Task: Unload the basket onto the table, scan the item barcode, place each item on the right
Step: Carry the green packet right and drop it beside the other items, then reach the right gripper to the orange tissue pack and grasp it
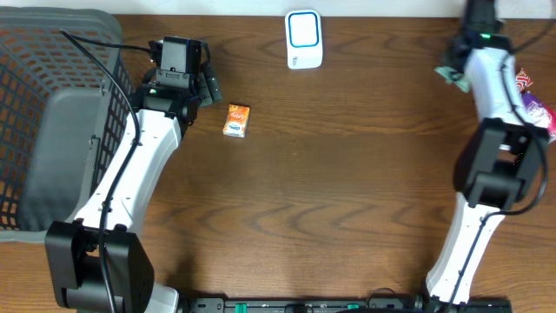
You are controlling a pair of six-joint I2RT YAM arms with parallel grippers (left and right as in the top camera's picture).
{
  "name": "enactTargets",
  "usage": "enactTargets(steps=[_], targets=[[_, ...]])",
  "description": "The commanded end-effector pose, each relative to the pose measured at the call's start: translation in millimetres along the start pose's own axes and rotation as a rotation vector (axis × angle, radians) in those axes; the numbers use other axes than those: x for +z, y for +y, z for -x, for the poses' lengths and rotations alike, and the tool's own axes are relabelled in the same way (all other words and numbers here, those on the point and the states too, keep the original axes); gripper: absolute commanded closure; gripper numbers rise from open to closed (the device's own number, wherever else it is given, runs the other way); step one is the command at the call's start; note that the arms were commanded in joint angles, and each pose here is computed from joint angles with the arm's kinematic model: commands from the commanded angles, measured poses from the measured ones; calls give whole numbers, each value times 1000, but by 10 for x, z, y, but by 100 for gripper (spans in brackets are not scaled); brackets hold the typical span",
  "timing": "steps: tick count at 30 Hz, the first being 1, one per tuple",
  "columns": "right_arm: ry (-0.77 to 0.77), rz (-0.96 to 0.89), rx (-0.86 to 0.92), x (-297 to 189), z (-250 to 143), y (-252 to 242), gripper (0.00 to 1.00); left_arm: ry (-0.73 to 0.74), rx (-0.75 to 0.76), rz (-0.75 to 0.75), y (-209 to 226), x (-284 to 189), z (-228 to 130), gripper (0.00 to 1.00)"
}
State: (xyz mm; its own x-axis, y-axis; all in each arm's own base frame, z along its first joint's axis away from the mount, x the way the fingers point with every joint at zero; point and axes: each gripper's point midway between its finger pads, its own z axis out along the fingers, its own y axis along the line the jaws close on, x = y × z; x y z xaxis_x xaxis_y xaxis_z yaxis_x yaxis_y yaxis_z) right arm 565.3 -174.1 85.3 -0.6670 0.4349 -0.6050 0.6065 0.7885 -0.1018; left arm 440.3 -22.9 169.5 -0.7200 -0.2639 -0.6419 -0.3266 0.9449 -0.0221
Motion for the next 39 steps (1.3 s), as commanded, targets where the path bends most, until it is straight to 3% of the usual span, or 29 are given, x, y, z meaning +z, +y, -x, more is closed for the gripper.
enactTargets(steps=[1, 7, 8, 9, 15, 20, 26, 29, 34, 39], targets=[[-14, 42, 31, -148, 188, -224, 99, -1, -11, 9, 27, 12, 4, 1], [44, -19, 84, 33, 74, -676, 97, -1, -11, 9, 27, 12, 4, 1], [57, -30, 91, 73, 34, -755, 76, -1, -11, 9, 27, 12, 4, 1], [66, -36, 95, 93, 7, -799, 69, -1, -11, 9, 27, 12, 4, 1], [118, -50, 88, 88, -118, -876, 61, -1, -11, 9, 26, 12, 4, 1], [43, -7, 91, -289, 135, -766, 57, -1, -11, 9, 26, 12, 4, 1], [-61, 300, 82, -1058, 489, -182, 52, -1, -11, 9, 27, 12, 4, 1], [-47, 510, 45, -1433, 459, 233, 42, -1, -11, 9, 26, 12, 4, 1], [132, 868, -65, -1925, -64, 1102, 12, -1, -11, 9, 27, 12, 4, 1], [272, 932, -201, -2021, -748, 1826, 7, -1, -11, 9, 27, 12, 4, 1]])
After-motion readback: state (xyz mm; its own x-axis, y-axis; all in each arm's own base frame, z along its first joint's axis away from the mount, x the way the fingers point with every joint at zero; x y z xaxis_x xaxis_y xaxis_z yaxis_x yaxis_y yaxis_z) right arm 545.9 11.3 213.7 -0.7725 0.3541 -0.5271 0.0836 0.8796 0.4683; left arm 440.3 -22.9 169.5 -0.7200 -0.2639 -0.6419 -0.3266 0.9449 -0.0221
